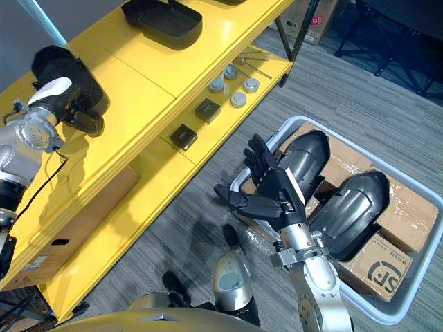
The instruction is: Walk over and take three plastic housings, then place them on the shelf
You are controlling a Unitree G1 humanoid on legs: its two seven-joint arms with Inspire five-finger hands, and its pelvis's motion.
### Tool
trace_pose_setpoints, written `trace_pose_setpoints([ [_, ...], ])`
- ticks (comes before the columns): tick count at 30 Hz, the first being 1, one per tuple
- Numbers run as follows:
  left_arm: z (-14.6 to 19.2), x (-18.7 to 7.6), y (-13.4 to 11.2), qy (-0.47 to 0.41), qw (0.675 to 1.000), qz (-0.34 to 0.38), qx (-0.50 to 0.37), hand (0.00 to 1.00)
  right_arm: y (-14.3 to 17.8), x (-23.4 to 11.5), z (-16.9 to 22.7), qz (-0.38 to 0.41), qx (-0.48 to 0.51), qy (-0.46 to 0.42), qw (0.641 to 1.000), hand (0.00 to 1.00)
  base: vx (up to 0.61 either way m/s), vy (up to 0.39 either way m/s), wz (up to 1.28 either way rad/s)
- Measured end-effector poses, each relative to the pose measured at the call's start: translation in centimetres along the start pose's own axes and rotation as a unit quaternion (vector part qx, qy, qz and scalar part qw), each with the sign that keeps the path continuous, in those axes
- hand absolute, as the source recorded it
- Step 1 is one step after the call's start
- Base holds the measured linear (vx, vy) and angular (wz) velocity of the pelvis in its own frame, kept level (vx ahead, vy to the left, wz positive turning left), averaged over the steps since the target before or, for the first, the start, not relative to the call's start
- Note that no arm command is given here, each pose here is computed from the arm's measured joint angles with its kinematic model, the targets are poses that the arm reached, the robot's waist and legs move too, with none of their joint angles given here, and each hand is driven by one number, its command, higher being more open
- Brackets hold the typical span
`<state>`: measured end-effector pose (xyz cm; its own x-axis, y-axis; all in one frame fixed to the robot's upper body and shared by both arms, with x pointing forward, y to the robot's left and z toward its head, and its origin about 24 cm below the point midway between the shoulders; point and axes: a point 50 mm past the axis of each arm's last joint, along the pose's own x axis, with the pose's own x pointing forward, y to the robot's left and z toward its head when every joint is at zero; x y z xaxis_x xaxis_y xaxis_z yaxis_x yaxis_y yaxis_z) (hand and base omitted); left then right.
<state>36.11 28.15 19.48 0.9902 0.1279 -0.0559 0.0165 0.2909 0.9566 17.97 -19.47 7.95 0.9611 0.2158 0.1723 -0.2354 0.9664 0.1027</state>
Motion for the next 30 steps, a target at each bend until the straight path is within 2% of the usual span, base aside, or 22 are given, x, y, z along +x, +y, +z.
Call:
trace_pose_setpoints([
  [19,0.26,0.03,0.03,-0.018,0.998,0.024,-0.056,0.00,0.60,0.09,-0.23,0.006,0.011,-0.001,1.000,1.00,0.00,0.001,0.01],
  [30,0.29,0.22,0.85,0.003,0.996,0.036,-0.080,0.00,0.93,-0.03,-0.55,-0.009,0.028,-0.002,1.000,1.00,0.00,0.000,0.00],
])
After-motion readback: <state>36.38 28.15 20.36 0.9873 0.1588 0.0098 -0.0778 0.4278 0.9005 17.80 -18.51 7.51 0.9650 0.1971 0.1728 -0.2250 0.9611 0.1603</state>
